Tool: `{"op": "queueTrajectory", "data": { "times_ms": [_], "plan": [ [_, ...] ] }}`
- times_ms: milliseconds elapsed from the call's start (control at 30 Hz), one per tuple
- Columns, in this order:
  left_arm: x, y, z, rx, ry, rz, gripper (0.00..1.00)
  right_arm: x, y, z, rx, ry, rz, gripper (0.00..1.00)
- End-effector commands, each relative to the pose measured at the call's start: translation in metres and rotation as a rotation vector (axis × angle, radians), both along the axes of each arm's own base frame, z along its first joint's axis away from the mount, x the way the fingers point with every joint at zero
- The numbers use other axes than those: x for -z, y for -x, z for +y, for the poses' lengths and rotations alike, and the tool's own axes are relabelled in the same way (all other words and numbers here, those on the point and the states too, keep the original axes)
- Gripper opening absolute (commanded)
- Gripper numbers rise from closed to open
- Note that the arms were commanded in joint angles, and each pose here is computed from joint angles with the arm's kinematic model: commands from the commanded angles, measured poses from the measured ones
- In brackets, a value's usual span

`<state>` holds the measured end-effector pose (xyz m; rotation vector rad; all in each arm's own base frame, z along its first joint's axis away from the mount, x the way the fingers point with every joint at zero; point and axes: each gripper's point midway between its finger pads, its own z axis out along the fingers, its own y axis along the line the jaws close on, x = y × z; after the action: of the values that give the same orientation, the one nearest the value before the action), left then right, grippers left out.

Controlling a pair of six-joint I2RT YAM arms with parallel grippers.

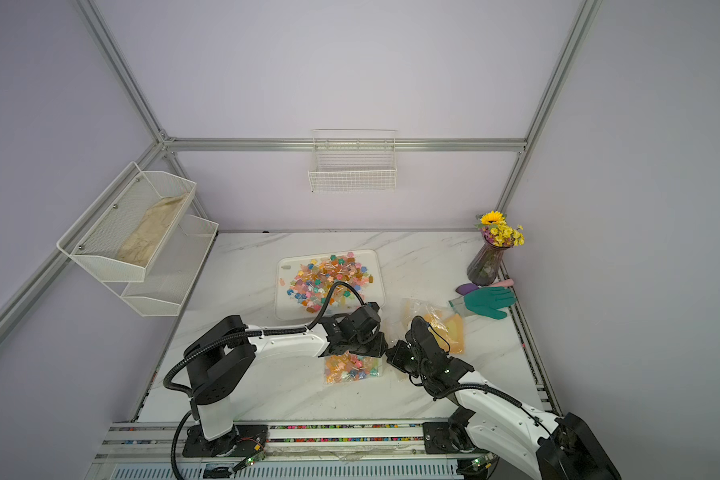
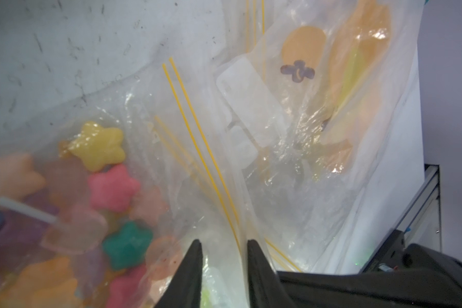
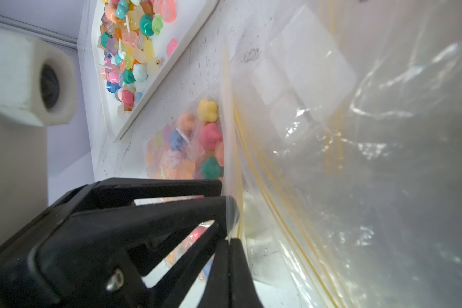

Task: Pour candies out of the ziploc bag
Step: Open the ziploc bag at the center of the board.

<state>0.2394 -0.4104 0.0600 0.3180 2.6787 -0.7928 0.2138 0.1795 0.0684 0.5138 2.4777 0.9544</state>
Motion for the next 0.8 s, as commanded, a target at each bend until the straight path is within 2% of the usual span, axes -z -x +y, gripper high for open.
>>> {"op": "queueTrajectory", "data": {
  "times_ms": [0,233,400,567,767],
  "plan": [
    [-0.002,0.003,-0.002,0.021,0.024,-0.006,0.21,-0.001,-0.005,0.0,0.014,0.0,-0.02,0.0],
    [0.001,0.004,-0.004,0.029,0.028,0.0,0.0,-0.002,-0.007,-0.002,0.029,0.008,-0.019,0.0],
    [-0.002,0.003,0.004,0.008,0.028,-0.011,0.0,-0.003,-0.007,-0.009,0.06,0.035,-0.014,0.0],
    [-0.01,0.001,0.014,-0.025,0.035,-0.043,0.0,0.011,-0.004,-0.024,0.118,0.115,0.045,0.0],
    [-0.014,0.003,0.02,-0.031,0.05,-0.059,0.0,0.019,-0.001,-0.027,0.133,0.13,0.08,0.0]
  ]
}}
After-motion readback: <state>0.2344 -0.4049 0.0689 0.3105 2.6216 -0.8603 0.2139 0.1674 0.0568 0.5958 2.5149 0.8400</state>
